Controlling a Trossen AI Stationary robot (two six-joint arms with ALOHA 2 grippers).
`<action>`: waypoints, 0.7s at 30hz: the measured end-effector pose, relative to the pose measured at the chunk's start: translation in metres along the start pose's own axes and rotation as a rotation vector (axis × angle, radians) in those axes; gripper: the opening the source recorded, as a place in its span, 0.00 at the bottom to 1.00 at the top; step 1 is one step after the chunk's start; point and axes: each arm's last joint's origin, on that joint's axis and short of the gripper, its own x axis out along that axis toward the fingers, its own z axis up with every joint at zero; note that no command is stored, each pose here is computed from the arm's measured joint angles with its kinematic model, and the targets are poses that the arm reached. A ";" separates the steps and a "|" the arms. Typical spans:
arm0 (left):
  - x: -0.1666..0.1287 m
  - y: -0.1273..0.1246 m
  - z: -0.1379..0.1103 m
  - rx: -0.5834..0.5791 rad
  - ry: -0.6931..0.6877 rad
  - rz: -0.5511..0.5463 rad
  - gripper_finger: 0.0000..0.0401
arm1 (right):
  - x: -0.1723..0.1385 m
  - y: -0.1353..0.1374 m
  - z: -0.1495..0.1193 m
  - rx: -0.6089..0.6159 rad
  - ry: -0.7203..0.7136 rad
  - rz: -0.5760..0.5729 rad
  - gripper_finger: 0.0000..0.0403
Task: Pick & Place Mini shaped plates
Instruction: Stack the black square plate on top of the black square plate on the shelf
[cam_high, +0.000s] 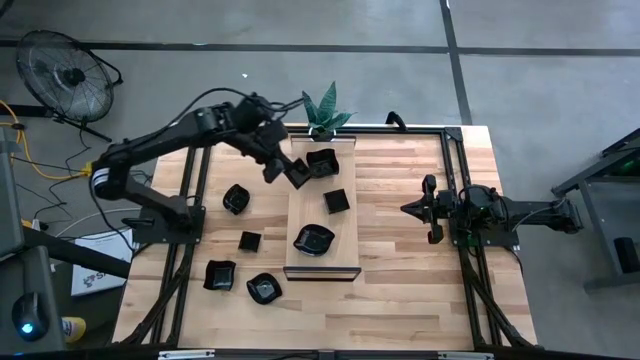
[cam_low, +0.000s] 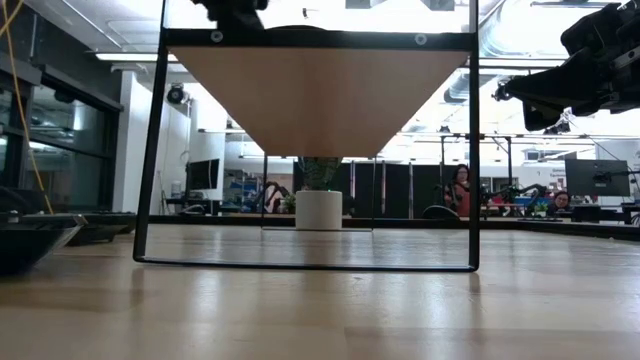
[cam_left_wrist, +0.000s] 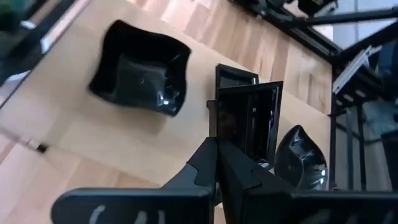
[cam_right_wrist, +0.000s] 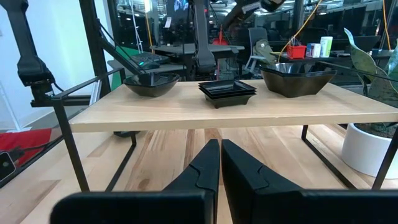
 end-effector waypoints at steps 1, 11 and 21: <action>0.006 -0.002 0.003 0.014 0.013 -0.007 0.00 | 0.000 0.000 0.000 0.000 0.000 0.000 0.03; 0.047 -0.017 0.024 0.115 0.099 -0.098 0.00 | 0.000 0.000 0.000 0.000 0.000 0.000 0.03; 0.075 -0.021 0.042 0.156 0.128 -0.133 0.00 | 0.000 0.000 0.000 0.000 0.000 0.000 0.03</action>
